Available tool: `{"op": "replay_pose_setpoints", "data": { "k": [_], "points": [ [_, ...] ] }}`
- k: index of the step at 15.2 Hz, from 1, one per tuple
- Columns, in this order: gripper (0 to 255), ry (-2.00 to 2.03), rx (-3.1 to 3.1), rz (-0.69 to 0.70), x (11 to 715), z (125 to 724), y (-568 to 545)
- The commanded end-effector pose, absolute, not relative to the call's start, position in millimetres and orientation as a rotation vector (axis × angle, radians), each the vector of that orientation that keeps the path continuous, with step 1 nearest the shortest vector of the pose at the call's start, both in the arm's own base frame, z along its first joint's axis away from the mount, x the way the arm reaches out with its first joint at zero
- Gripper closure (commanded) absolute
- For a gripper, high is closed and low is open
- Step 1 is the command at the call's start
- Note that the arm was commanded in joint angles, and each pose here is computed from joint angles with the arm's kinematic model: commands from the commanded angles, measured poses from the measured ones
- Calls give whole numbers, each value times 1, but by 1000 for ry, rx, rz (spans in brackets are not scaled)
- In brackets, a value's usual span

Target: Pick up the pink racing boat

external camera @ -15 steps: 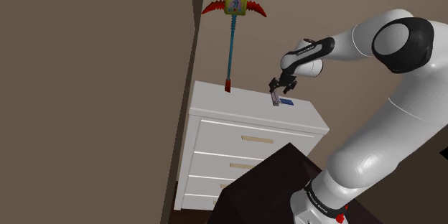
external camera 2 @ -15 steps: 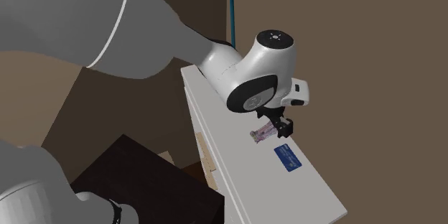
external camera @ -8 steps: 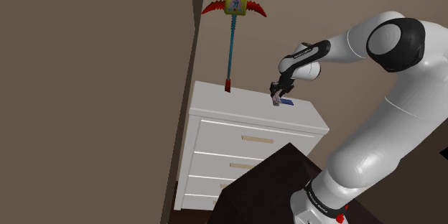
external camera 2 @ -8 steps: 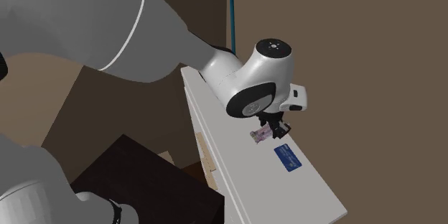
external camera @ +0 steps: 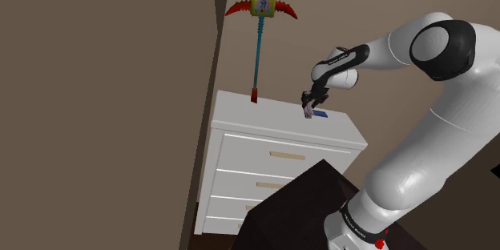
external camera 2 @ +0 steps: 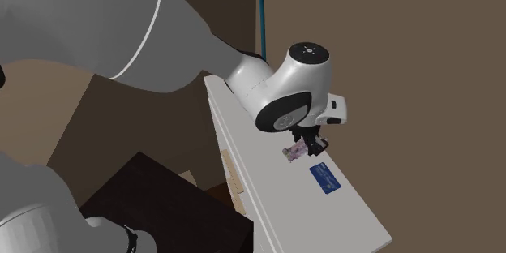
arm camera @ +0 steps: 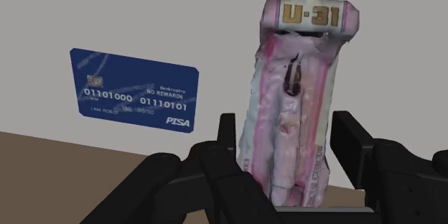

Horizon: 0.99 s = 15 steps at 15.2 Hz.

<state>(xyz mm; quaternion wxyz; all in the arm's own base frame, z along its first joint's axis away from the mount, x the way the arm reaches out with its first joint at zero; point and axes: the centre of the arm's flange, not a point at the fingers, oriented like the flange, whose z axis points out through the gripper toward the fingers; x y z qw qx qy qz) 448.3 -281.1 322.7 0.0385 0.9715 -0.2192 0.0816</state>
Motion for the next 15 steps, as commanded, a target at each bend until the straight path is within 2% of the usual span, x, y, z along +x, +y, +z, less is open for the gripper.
{"op": "replay_pose_setpoints", "data": {
  "k": [1,15],
  "points": [
    [255,-672,2979,250,448,330,-281],
    [255,-673,2979,250,448,400,-281]
  ]
}}
